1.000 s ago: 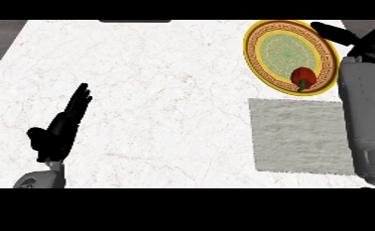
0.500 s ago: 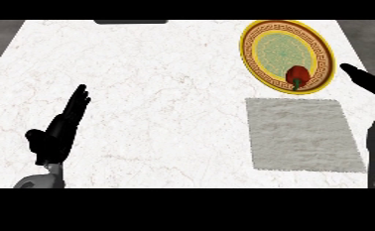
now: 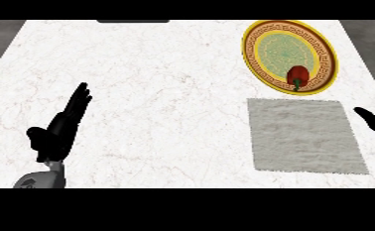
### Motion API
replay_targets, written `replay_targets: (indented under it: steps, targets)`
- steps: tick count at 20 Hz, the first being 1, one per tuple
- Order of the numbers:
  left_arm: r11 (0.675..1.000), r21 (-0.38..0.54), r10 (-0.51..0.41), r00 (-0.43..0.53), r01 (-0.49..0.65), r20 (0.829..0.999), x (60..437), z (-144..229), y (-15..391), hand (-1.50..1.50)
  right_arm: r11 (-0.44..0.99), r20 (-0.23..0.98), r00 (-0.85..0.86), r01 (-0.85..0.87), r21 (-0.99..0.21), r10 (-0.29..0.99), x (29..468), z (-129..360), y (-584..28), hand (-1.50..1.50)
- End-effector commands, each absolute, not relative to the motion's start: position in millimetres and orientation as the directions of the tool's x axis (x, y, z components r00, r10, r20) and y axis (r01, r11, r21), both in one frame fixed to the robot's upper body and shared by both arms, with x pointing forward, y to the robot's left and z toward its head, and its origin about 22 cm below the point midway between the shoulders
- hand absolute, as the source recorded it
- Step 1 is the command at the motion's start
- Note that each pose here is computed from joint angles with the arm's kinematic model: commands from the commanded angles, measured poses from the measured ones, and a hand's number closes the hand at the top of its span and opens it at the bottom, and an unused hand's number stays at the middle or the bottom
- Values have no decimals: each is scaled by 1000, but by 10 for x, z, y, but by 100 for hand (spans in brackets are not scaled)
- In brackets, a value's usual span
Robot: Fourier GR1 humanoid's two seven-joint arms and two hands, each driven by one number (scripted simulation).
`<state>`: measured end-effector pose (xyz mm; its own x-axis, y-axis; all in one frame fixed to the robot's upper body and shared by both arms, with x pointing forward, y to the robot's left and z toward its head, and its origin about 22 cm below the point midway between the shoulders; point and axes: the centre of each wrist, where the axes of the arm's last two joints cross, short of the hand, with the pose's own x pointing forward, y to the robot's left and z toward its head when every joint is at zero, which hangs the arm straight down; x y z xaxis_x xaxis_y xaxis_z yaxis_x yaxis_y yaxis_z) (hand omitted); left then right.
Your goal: Pick the bell pepper from the placemat and place it in the plate
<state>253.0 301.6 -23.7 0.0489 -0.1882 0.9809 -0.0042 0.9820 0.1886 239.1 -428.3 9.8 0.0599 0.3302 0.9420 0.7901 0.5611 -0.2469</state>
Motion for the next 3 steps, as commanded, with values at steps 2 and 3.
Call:
replay_targets:
  steps: [2,3]
  targets:
    - [980,196,-195,49,-18,980,2550,-290,3053,0,540,935,75,799,-264,346,2089,-120,-4299,-150]
    - [983,185,-185,44,3,982,2398,-157,3076,0,526,925,56,809,-263,375,2037,-72,-4551,-150]
